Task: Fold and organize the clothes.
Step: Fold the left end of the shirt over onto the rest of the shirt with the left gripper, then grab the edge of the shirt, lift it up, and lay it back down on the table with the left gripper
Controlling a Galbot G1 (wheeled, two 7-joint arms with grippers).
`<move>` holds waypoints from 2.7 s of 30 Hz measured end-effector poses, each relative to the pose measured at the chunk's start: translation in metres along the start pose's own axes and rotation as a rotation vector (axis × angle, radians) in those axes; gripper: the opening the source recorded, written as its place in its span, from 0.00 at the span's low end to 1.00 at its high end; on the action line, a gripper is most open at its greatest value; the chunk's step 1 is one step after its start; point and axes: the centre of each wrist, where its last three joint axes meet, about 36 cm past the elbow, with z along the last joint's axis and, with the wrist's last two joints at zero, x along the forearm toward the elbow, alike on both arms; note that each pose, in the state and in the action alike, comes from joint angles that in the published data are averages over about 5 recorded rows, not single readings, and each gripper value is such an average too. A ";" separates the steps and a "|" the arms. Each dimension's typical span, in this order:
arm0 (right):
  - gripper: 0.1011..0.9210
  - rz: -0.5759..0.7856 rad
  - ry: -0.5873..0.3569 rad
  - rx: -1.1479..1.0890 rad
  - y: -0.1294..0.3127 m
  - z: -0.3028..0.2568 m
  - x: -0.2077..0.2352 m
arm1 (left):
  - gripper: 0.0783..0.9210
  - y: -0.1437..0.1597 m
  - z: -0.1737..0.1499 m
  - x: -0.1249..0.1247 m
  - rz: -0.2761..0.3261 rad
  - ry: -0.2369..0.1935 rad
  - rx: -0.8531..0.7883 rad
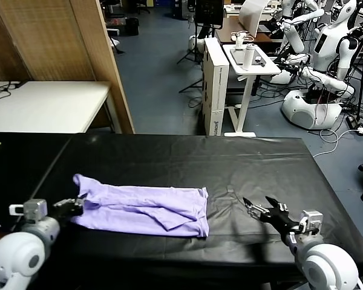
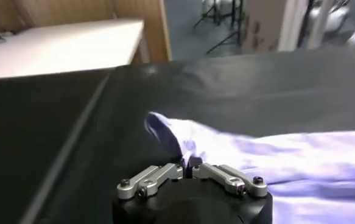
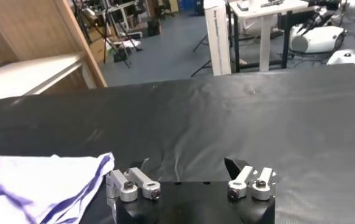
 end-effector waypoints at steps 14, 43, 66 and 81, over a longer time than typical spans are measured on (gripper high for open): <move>0.98 0.046 0.029 0.023 -0.002 0.022 -0.001 | 0.12 -0.077 0.024 -0.017 0.289 0.081 0.287; 0.98 0.050 0.047 0.021 -0.004 0.032 -0.005 | 0.12 -0.186 0.046 -0.041 0.475 0.138 0.345; 0.98 -0.032 0.030 0.041 0.011 0.021 -0.009 | 0.34 -0.202 0.057 -0.048 0.477 0.133 0.335; 0.98 -0.162 -0.005 0.114 0.053 0.001 -0.053 | 0.98 -0.159 0.037 -0.020 0.382 0.013 0.283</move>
